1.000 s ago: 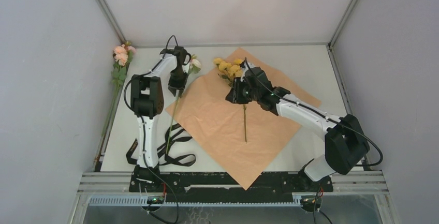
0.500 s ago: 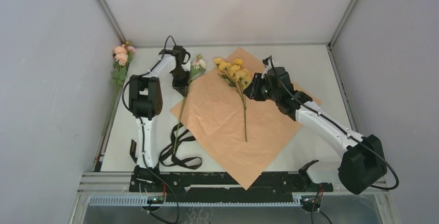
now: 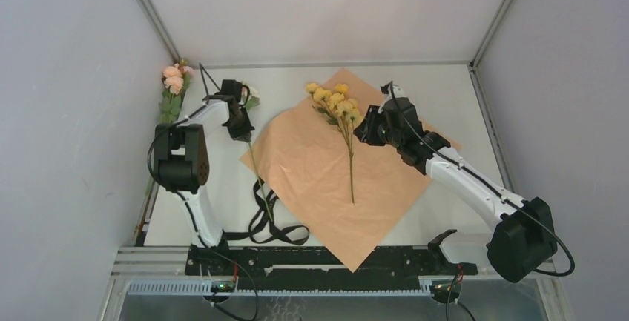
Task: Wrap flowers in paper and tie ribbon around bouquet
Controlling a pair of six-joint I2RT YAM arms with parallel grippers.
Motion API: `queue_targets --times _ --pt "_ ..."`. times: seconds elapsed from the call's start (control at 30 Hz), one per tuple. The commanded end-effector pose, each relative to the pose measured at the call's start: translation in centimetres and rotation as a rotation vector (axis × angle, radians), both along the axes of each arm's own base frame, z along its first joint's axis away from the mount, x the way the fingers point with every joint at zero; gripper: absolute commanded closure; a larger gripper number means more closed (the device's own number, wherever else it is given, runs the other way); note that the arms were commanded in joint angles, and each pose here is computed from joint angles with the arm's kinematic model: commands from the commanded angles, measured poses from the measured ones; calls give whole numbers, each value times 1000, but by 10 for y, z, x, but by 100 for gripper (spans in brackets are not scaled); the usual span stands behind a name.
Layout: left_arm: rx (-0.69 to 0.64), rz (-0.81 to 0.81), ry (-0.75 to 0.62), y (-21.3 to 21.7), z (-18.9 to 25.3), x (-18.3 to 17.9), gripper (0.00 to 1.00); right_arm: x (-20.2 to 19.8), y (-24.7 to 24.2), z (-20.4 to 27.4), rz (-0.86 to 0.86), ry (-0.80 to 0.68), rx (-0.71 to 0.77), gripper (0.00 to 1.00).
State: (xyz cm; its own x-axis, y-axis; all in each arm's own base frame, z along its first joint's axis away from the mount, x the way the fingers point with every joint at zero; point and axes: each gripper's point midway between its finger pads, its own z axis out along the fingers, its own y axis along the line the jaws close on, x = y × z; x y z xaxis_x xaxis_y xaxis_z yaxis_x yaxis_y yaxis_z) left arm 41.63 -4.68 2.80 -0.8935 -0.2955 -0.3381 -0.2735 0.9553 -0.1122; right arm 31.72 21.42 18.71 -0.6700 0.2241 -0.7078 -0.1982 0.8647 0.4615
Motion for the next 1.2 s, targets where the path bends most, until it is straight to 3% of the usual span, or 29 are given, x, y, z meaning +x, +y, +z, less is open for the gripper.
queue_targets --times 0.0,0.1,0.23,0.43,0.57,0.87,1.17 --pt "-27 117 -220 -2 43 19 100 -2 -3 10 -23 -28 7 63" --pt "11 130 -208 10 38 20 100 -5 -1 10 -19 -22 7 63" --pt "8 153 -142 12 18 14 80 -8 -5 12 -39 -33 -12 62" --pt "4 148 -100 9 10 18 66 -12 -10 12 -51 -36 -28 62" --pt "20 124 -91 9 11 21 65 -13 -14 13 -64 -42 -25 62" --pt "113 -18 80 3 6 5 68 -20 -29 28 -105 -77 -28 62" --pt "18 21 222 -12 -3 -32 70 -31 -54 38 -170 -125 -14 62"
